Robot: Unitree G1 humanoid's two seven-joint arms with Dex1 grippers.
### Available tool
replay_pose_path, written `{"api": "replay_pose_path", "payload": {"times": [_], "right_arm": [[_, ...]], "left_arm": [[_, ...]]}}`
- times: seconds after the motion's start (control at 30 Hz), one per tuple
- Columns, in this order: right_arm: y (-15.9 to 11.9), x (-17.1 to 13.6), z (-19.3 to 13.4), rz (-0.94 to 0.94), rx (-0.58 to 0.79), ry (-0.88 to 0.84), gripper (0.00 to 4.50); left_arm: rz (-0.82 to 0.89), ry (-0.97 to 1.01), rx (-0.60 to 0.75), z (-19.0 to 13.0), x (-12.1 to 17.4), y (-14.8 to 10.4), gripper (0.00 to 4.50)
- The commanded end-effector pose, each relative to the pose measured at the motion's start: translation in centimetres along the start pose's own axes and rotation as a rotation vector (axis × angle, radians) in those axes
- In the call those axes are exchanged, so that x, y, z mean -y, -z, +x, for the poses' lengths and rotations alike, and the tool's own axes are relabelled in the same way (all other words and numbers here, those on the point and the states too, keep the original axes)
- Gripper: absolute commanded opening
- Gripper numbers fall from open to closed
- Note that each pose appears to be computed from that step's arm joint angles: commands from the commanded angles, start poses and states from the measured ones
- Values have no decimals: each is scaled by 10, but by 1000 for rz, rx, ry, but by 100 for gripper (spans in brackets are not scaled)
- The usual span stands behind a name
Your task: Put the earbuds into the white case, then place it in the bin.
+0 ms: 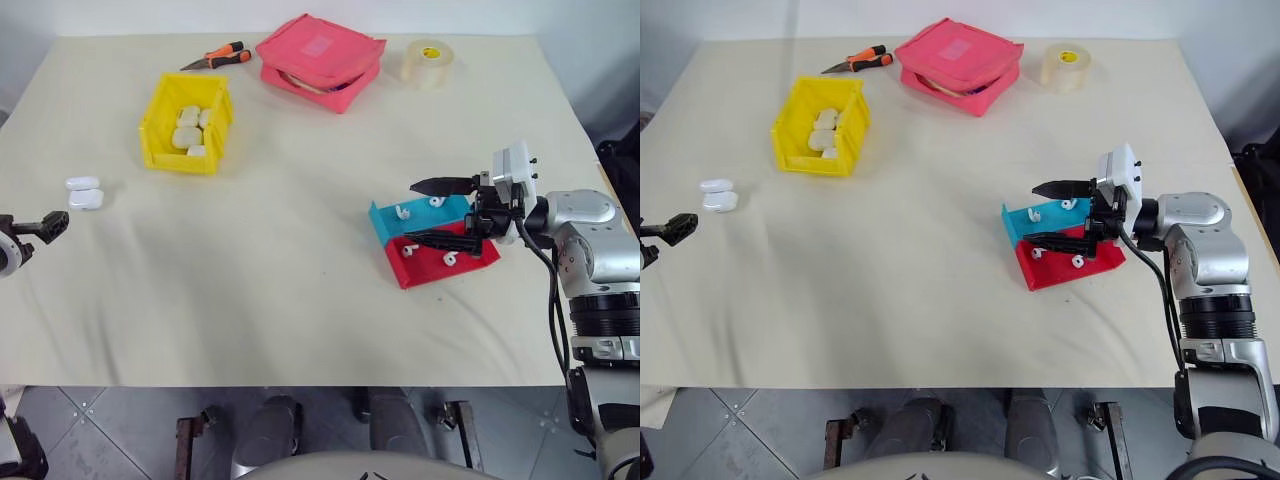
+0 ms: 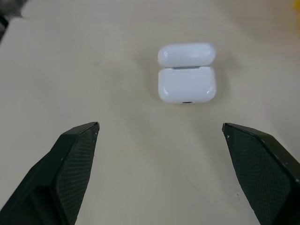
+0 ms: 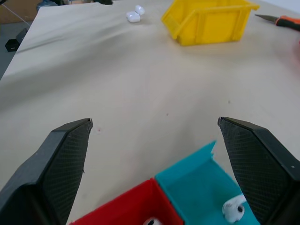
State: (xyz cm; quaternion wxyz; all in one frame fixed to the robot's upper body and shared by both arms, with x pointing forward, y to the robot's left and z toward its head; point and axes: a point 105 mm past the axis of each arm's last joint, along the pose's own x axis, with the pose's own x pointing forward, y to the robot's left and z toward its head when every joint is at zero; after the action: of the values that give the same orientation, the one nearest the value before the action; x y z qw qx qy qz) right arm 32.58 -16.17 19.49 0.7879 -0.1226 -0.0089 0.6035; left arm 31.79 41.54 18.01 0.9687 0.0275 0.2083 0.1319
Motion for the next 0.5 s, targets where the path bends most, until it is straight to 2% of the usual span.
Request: {"api": "replay_pose_path", "payload": {"times": [0.03, 0.27, 0.5], "right_arm": [[-10, -3, -2, -38, 18, -5, 450], [-11, -5, -4, -35, 8, -4, 450], [-10, -8, -5, -30, -7, -6, 450]], "left_arm": [[10, -64, -67, 5, -9, -8, 448], [-55, -82, -150, 26, -5, -12, 448], [-65, -83, -162, 40, 3, -17, 448]]}}
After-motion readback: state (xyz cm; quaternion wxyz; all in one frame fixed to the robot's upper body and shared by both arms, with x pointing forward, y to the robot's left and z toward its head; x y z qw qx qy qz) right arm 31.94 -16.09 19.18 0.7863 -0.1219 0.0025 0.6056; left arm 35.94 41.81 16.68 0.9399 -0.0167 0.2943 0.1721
